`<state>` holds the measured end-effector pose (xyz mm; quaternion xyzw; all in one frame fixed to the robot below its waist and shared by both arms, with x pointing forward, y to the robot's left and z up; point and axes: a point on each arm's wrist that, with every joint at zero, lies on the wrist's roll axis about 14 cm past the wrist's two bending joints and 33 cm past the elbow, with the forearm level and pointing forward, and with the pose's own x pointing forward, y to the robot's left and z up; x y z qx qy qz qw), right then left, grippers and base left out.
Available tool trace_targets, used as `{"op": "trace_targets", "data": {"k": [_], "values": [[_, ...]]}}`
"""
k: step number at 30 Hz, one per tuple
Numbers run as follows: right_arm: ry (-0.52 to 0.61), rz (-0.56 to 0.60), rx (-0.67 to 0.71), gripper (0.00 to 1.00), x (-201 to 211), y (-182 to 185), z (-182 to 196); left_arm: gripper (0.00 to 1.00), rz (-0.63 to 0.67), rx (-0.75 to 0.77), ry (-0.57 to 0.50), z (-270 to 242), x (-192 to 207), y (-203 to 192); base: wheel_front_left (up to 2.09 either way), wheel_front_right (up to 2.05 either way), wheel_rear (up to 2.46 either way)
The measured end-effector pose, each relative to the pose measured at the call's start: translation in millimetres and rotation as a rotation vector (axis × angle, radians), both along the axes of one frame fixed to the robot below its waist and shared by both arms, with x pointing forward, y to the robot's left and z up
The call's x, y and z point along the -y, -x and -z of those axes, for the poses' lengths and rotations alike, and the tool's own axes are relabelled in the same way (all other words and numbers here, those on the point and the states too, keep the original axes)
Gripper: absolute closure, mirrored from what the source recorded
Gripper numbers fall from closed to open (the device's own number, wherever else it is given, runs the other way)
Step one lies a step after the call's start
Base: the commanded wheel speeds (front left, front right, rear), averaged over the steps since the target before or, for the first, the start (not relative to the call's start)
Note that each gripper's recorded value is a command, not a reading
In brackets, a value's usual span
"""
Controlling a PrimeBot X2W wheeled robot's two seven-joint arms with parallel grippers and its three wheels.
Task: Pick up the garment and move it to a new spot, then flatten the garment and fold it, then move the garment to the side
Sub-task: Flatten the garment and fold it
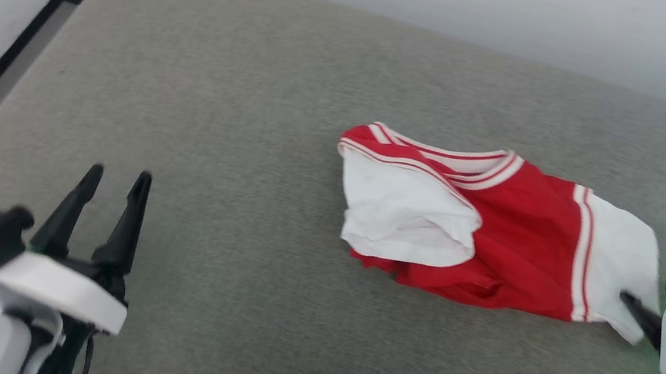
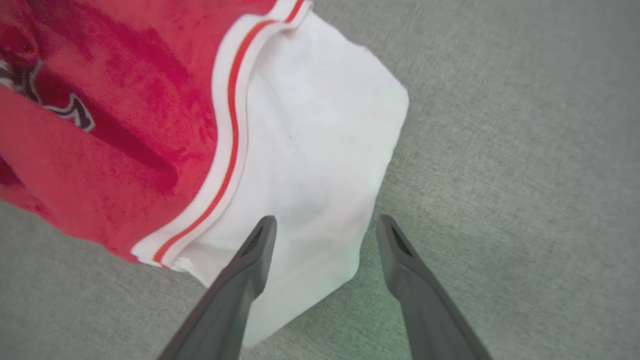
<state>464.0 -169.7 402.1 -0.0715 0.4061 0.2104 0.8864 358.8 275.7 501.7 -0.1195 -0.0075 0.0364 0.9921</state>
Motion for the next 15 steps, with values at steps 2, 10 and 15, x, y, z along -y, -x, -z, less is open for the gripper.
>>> {"op": "trace_targets", "data": {"k": [2, 10, 15], "values": [[-0.024, 0.02, 0.061, 0.0, 2.3, -3.8, -13.0, 0.0, 0.053, -0.011, 0.006, -6.1, 8.4, -11.4, 0.0, 0.0, 0.0], [-0.117, 0.122, 0.289, 0.0, 9.6, 0.4, -49.7, 0.0, 0.255, -0.116, 0.035, -21.9, 45.2, -53.7, 0.0, 0.0, 0.0], [-0.135, 0.205, 0.375, 0.0, 20.8, 15.7, -58.5, 0.0, 0.382, -0.259, 0.072, -22.8, 77.6, -72.5, 0.0, 0.0, 0.0]]}}
